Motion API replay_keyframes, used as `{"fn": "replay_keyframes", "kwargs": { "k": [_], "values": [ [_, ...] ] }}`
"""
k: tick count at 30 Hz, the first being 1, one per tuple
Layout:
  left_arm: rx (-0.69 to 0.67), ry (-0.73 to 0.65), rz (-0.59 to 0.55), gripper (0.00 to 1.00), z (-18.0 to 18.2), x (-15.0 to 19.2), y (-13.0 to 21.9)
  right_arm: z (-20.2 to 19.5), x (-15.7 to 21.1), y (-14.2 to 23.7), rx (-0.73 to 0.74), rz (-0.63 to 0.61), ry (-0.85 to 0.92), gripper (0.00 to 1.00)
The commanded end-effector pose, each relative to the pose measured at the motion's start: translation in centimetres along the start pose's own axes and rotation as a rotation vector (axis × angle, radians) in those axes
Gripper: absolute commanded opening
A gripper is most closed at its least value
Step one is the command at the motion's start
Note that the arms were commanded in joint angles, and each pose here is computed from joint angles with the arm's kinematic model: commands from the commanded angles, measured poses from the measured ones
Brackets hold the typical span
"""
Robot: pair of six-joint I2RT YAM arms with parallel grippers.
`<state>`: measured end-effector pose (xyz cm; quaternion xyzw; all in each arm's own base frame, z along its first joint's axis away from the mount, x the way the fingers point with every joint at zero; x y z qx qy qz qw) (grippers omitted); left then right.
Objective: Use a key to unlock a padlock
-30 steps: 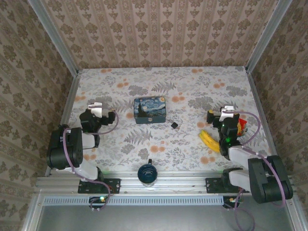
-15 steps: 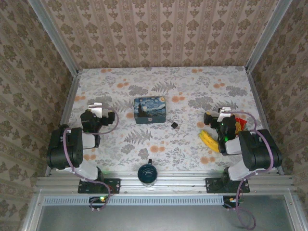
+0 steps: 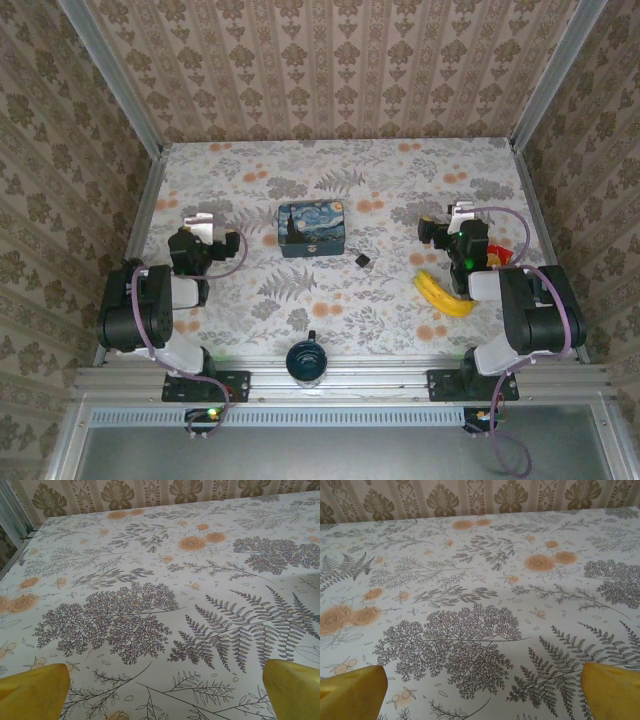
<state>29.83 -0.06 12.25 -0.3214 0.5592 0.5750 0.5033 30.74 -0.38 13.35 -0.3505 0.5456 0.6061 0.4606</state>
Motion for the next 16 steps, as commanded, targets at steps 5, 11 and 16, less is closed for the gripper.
{"fn": "replay_keyframes", "kwargs": {
  "k": [5, 11, 16],
  "values": [
    [-0.005, 0.003, -0.011, 1.0, 0.1, -0.79, -0.33, 0.2, 0.19, 0.04, -0.017, 0.018, 0.019, 1.0],
    [-0.009, -0.001, -0.007, 1.0, 0.06, -0.8, -0.38, 0.2, 0.17, 0.03, -0.016, 0.017, 0.019, 1.0],
    [-0.014, -0.003, -0.006, 1.0, 0.02, -0.84, -0.4, 0.21, 0.16, 0.03, -0.016, 0.016, 0.019, 1.0]
  ]
}}
Point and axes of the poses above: each hand's point on the last joint's axis, 136 mm out from that joint toward the fingers, its own y axis back along the fingers, its own z axis along the line the jaws close on, x = y × z, the point moved 10 cm from there along y, back along the fingers, and after that the axes turned 7 degrees about -y, right-handed, at the moved point
